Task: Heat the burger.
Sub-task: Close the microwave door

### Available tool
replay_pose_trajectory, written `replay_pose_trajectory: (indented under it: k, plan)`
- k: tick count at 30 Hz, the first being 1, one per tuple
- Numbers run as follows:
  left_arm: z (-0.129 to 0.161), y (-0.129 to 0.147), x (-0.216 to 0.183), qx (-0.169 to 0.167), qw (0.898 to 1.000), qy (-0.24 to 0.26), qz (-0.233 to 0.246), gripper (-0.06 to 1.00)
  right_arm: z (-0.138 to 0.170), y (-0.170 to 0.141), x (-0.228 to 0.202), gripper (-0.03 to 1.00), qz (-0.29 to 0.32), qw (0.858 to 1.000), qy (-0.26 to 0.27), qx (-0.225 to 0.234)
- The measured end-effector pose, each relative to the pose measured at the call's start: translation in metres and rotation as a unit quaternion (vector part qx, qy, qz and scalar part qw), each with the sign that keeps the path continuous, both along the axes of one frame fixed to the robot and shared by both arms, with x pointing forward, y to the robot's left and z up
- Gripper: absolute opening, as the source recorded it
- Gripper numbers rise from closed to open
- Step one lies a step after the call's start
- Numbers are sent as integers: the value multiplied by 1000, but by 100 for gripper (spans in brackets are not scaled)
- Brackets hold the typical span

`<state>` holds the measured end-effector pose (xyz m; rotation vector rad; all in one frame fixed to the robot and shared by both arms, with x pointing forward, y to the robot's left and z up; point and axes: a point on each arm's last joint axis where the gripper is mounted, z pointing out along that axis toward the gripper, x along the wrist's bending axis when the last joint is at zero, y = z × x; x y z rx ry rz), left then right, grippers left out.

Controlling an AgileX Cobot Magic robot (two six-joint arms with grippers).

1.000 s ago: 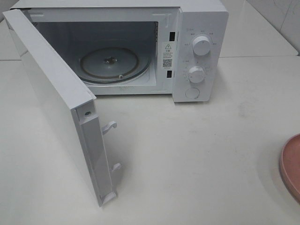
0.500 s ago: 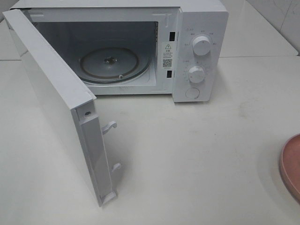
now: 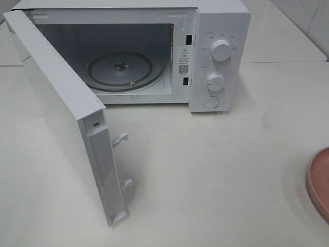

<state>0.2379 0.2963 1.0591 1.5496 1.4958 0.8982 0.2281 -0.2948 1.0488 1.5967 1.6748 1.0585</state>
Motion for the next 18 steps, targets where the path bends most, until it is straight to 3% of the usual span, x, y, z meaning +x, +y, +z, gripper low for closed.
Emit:
replay_pose_trajectory:
  k: [7,9,11,12,14,15,16,17,18]
  plan:
    - [10,0,23,-4,1000,-8,3,95,0,0,0,74,0,1000,0,0]
    - [13,0,35,-7,1000,-6,4,80,0,0,0,74,0,1000,0,0]
    - [13,0,39,-8,1000,-3,4,74,0,0,0,74,0,1000,0,0]
    - [14,0,46,-8,1000,0,5,63,0,0,0,74,0,1000,0,0]
    - [14,0,51,-9,1000,4,5,57,0,0,0,74,0,1000,0,0]
    - [14,0,59,-10,1000,12,6,44,0,0,0,74,0,1000,0,0]
    - [14,0,59,-10,1000,12,6,44,0,0,0,74,0,1000,0,0]
    - [14,0,68,-11,1000,16,7,32,0,0,0,74,0,1000,0,0]
    - [14,0,68,-11,1000,16,7,32,0,0,0,74,0,1000,0,0]
